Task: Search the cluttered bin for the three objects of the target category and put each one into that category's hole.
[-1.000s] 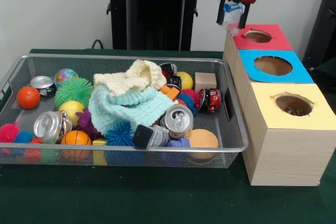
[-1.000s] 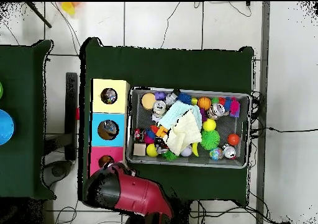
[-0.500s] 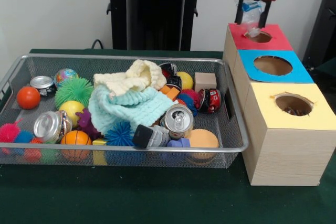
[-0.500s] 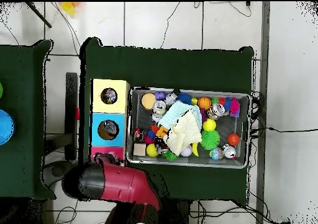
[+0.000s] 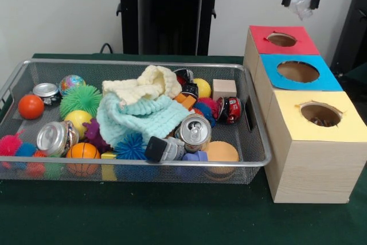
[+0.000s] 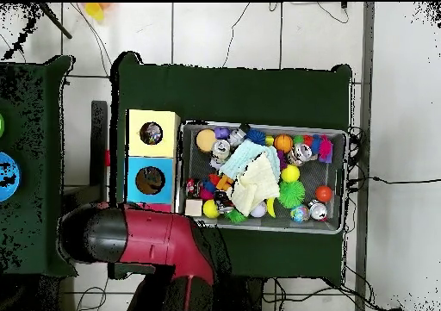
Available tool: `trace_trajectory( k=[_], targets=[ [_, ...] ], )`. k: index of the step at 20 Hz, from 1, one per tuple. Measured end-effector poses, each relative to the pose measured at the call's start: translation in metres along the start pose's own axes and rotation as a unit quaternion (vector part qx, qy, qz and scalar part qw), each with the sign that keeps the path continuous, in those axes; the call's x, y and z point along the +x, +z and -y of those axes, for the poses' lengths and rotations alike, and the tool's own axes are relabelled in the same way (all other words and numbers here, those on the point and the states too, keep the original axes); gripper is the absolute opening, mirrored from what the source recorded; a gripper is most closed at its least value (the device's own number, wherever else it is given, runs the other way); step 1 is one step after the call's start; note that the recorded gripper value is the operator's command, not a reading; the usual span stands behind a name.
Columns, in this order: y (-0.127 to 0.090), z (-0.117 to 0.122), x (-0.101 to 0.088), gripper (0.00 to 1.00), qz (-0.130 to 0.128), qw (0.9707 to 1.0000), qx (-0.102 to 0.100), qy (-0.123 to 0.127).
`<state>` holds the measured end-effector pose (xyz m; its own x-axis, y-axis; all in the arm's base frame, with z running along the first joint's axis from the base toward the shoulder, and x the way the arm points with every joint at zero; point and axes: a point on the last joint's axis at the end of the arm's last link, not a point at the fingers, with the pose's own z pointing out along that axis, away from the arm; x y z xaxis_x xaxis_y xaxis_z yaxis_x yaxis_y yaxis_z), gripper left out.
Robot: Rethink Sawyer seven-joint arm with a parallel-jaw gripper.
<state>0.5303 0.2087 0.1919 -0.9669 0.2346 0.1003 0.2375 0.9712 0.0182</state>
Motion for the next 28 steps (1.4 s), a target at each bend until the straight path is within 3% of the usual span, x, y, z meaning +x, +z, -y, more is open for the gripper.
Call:
trace_trajectory(
  k=[5,12,28],
  targets=[
    [-0.005,0.011,-0.015,0.0,0.017,0.9998,-0.004,0.013],
    [0.01,0.028,-0.033,0.0,0.035,0.9989,0.0,0.029],
    [0.037,0.009,-0.036,0.0,0.041,0.9991,0.009,0.009]
  ],
)
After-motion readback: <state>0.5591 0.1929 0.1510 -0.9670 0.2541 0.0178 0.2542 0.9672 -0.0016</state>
